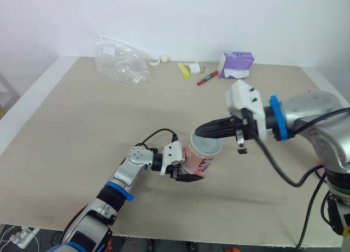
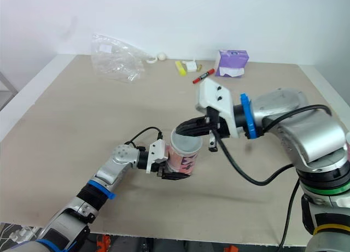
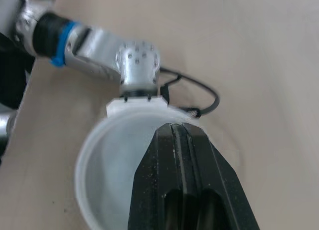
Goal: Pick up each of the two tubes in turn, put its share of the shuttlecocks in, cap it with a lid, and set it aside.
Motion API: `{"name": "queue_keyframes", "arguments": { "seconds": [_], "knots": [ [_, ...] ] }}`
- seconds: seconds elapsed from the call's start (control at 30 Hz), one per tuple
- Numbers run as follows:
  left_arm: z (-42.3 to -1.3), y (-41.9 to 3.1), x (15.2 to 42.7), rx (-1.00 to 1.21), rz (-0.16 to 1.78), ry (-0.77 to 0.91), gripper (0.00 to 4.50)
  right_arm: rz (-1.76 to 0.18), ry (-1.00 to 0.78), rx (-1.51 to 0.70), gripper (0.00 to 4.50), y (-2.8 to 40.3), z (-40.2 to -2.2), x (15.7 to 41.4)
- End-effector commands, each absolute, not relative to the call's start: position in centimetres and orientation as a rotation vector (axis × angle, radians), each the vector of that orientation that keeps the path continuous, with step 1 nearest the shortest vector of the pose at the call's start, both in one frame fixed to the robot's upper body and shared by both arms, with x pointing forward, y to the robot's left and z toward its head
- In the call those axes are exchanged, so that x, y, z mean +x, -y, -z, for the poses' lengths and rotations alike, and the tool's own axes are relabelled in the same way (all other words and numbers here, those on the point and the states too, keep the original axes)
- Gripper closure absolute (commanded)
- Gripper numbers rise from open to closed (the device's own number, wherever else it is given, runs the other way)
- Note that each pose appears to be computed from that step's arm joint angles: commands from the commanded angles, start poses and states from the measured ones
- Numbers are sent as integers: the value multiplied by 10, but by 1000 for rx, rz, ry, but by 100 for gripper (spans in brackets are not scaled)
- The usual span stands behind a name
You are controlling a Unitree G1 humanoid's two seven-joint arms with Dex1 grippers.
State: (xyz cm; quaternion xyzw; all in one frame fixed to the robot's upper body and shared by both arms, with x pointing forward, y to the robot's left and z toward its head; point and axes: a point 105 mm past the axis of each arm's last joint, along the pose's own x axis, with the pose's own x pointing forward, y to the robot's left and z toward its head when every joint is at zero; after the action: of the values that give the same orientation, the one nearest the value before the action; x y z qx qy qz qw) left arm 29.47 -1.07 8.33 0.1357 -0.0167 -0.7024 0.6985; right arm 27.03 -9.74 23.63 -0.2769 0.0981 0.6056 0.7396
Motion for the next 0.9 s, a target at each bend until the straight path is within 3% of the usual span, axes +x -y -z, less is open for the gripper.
{"name": "queue_keyframes", "arguments": {
  "seconds": [0.03, 0.47, 0.67, 0.9],
  "knots": [
    [-63, 2, 296, 325, 1531, -62, 127, -1328, -251, -640, 439, 98, -226, 269],
    [-63, 2, 297, 325, 1522, -62, 127, -1336, -387, -778, 439, 106, -189, 271],
    [-63, 2, 296, 323, 1525, -60, 127, -1308, -324, -702, 439, 118, -218, 274],
    [-63, 0, 297, 327, 1523, -61, 127, -1303, -262, -590, 439, 145, -259, 258]
  ]
}}
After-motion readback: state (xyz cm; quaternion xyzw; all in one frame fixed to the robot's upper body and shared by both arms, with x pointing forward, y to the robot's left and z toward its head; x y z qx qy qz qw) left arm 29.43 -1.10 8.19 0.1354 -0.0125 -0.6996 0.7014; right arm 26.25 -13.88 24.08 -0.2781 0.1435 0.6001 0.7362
